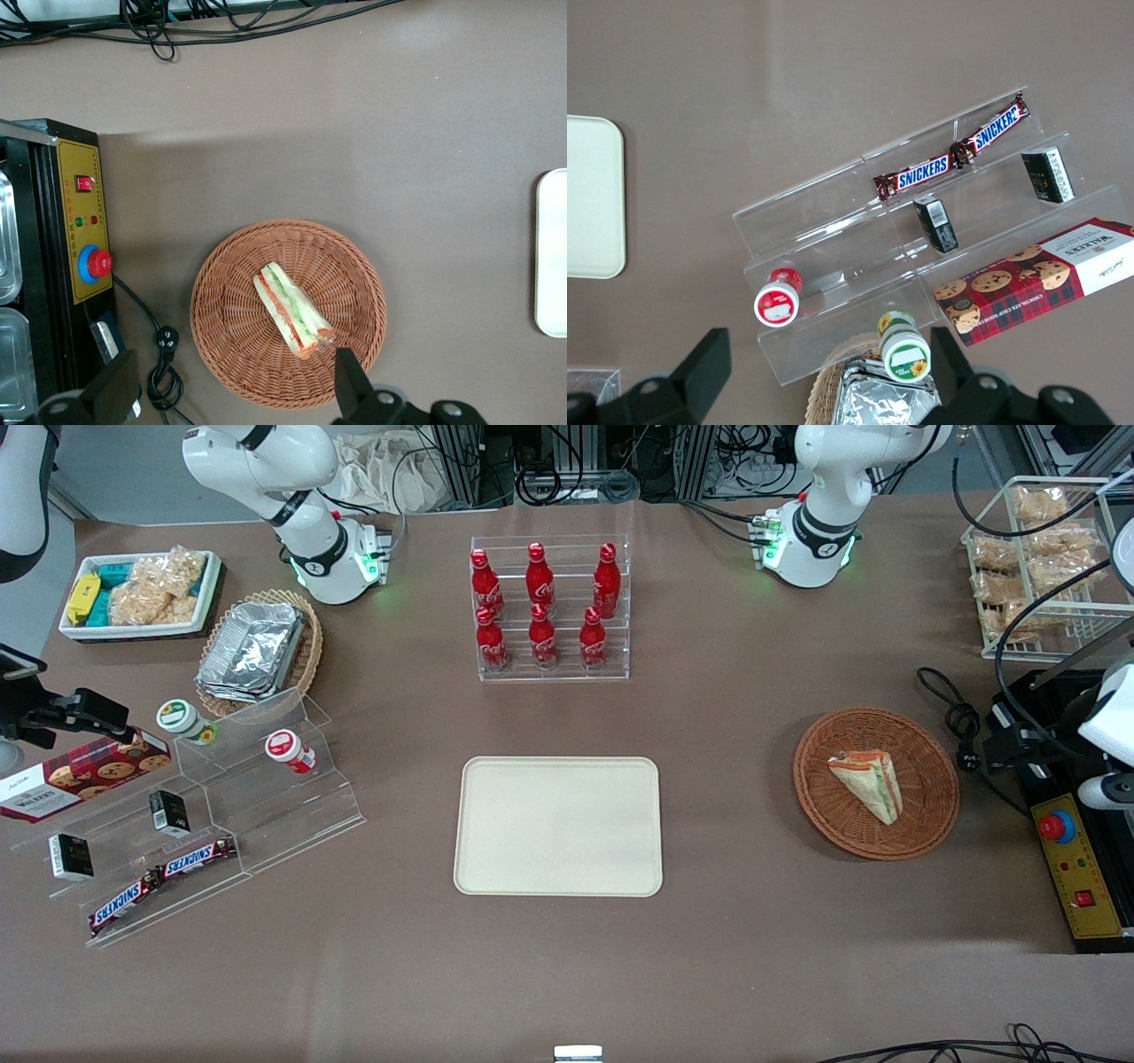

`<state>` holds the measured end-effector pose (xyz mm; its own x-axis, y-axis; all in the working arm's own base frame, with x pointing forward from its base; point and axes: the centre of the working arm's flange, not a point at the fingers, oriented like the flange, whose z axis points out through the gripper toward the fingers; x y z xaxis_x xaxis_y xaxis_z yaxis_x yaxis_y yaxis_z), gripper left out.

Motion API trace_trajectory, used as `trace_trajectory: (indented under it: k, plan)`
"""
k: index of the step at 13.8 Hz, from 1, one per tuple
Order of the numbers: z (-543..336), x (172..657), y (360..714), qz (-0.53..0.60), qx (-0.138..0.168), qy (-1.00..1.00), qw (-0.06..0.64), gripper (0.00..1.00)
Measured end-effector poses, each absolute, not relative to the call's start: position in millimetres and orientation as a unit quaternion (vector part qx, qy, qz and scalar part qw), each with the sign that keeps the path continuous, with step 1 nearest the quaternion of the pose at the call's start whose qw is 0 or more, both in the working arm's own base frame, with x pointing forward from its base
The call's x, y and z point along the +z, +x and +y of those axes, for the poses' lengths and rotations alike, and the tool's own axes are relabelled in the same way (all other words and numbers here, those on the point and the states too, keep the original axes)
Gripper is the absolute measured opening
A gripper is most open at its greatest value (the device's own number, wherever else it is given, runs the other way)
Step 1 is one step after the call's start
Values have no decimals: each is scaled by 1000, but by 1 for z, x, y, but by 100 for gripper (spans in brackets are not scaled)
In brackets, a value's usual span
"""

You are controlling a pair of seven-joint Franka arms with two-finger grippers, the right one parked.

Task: Place sandwich from basket to tray
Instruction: 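Move the left gripper down over the sandwich in the wicker basket, then lower the left gripper around the triangular sandwich and close it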

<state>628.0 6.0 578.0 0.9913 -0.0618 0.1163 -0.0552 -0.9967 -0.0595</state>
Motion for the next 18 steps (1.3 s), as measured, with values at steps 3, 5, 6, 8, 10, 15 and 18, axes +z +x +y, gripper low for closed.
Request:
trace_trajectory:
  k: [3, 5, 6, 8, 10, 15, 18]
  plan:
    - [6, 576, 627, 30, -54, -998, 28, 100]
    - [6, 574, 627, 30, -48, -998, 28, 100]
    - [6, 570, 627, 30, -39, -998, 27, 100]
    - [7, 553, 625, 29, -13, -999, 26, 99]
    - [7, 527, 622, 21, 14, -999, 25, 99]
    - [4, 454, 609, -74, 60, -995, 30, 99]
    - [1, 392, 598, -162, 51, -985, 31, 99]
